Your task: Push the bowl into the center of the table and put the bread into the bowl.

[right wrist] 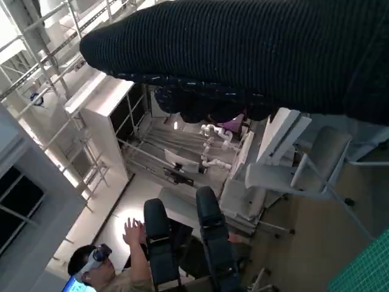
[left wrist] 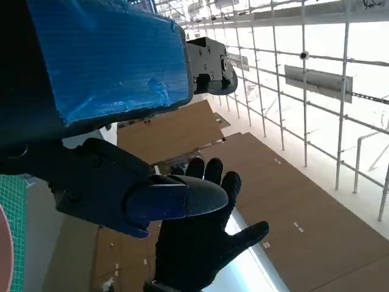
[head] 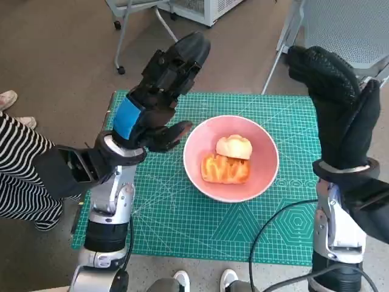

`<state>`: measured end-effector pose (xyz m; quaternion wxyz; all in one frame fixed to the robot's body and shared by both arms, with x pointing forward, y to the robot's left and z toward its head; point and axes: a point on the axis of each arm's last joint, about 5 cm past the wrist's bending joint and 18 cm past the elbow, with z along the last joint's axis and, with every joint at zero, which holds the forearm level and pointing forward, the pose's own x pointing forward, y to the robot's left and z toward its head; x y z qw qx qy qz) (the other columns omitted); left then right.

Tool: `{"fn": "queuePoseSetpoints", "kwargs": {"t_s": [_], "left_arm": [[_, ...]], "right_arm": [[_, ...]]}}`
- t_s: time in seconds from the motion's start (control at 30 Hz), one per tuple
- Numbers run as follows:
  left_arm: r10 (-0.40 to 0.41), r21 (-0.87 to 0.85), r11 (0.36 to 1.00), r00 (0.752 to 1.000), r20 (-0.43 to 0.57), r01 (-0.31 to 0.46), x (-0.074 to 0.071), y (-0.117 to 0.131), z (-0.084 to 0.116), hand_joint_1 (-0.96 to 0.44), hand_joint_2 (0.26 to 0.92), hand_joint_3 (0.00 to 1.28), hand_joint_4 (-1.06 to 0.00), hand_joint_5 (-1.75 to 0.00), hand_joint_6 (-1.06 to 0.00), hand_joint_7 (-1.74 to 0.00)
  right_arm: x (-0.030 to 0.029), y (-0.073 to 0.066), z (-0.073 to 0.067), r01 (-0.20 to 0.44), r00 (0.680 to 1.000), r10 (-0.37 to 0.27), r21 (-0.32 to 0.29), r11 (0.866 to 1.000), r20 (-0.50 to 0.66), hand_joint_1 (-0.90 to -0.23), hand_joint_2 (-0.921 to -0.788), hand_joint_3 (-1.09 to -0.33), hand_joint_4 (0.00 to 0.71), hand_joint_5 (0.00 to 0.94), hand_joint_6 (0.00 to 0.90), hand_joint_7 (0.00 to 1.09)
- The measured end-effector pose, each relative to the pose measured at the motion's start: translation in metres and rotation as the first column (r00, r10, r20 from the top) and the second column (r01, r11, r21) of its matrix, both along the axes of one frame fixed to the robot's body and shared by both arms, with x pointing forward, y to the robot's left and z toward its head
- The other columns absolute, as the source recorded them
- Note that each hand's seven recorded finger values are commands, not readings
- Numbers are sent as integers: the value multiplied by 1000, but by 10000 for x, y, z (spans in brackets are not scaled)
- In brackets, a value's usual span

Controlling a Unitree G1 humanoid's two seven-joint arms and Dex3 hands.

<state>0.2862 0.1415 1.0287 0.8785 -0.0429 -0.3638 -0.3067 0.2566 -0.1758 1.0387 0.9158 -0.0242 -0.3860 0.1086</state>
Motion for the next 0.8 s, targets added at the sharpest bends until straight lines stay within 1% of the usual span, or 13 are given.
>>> {"fn": "queuePoseSetpoints", "kwargs": {"t_s": [0.8], "left_arm": [[-23,3,1000,999,-42,23,2,-26,3,-641,883,494,1,1,1,-412]], "right_arm": [[-4,-3,6,0,1000,0,2,1000,-1,-653,-921,-662,220,0,109,541]]}}
